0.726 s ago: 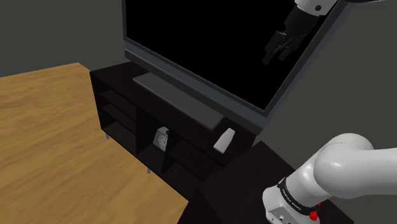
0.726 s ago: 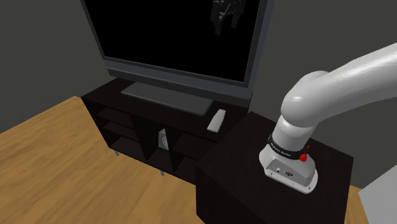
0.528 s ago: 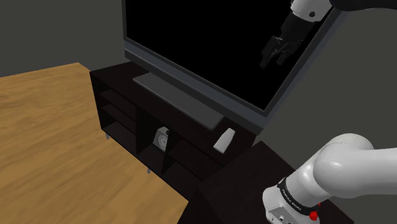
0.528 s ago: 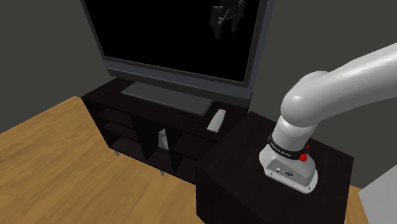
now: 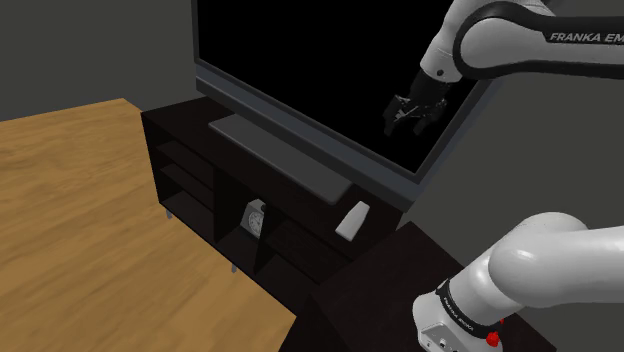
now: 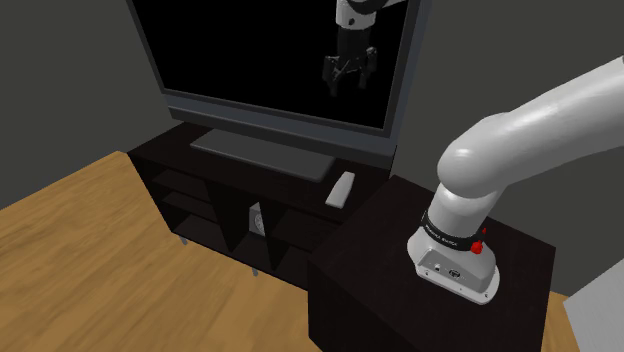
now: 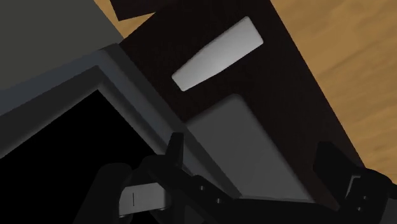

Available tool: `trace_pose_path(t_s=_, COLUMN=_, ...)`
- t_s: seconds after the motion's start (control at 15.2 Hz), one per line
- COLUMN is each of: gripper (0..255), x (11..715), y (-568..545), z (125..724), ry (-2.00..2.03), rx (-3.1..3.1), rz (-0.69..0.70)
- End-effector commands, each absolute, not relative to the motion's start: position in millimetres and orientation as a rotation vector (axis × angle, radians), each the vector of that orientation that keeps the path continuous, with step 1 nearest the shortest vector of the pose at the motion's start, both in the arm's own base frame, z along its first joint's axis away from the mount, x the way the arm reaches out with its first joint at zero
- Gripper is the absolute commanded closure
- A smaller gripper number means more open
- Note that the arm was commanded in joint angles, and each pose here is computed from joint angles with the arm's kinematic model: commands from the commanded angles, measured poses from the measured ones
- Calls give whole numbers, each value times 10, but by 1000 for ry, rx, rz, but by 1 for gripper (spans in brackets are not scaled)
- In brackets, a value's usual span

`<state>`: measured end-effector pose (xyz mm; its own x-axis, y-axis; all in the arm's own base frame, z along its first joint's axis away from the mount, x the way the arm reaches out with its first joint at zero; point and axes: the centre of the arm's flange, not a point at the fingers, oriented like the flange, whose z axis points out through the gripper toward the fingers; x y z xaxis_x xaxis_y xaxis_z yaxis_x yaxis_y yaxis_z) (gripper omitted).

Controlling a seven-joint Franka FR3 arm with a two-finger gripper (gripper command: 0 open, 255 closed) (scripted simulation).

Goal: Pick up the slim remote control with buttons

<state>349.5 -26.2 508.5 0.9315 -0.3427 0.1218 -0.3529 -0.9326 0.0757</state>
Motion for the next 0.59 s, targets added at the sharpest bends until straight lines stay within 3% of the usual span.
trace_pose_path(t_s=0.0, gripper=0, x=3540, y=-326, z=4827, ry=-641, rx=2980, rz=153)
trace_pose_path(t_s=0.53, gripper=0, x=3716, y=-557, z=3803, ry=-1024, rx=2901, rz=103)
